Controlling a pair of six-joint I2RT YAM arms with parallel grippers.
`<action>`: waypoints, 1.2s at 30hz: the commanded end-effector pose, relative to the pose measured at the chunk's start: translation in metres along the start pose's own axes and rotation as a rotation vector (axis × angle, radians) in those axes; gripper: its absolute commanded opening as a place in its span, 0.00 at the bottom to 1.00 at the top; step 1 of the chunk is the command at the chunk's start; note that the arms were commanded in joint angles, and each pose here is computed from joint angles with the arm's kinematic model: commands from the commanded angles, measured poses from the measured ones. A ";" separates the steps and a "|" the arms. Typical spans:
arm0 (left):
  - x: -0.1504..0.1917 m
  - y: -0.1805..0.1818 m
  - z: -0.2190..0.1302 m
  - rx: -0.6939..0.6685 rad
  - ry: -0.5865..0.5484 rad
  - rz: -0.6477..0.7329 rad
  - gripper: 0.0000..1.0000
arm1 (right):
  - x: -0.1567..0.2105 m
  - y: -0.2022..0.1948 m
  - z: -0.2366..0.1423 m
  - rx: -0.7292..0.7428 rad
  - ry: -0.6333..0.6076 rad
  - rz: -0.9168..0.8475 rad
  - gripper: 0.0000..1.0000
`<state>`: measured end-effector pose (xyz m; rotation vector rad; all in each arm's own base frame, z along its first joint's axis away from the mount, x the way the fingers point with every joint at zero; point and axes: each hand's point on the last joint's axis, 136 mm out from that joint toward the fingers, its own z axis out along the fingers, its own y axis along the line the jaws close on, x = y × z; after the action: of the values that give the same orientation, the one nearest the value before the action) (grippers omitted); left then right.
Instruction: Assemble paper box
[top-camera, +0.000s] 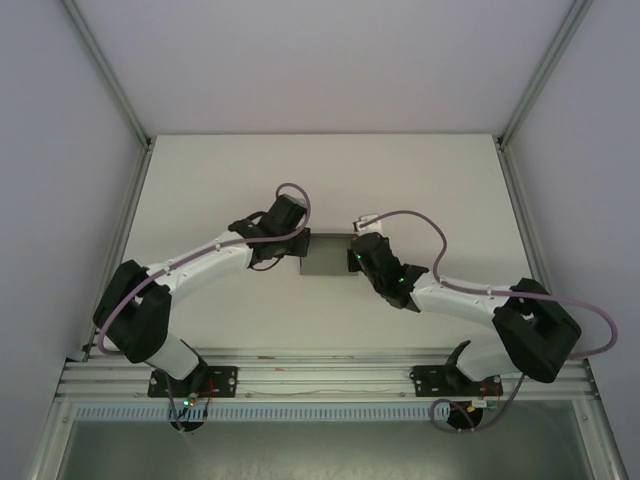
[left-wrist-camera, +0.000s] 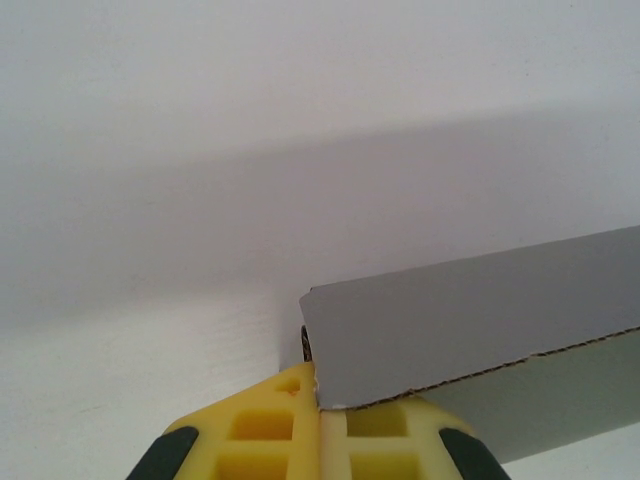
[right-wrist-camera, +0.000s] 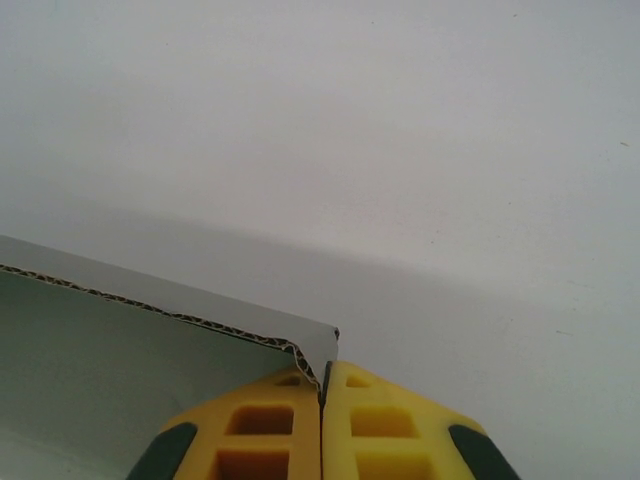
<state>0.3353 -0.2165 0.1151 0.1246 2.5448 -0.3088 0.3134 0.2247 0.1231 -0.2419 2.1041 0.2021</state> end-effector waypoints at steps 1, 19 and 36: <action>0.073 0.013 0.021 -0.048 0.235 0.067 0.00 | 0.036 0.006 -0.006 -0.053 0.163 -0.020 0.14; 0.058 0.004 0.004 -0.032 0.072 0.116 0.00 | -0.031 -0.013 -0.014 -0.018 0.072 0.276 0.60; 0.038 -0.009 -0.043 0.064 -0.024 0.186 0.42 | 0.061 -0.009 -0.004 -0.076 0.243 0.344 0.45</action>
<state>0.2945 -0.2173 0.1195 0.3102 2.4649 -0.3108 0.3061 0.2163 0.1161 0.0905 2.2254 0.5228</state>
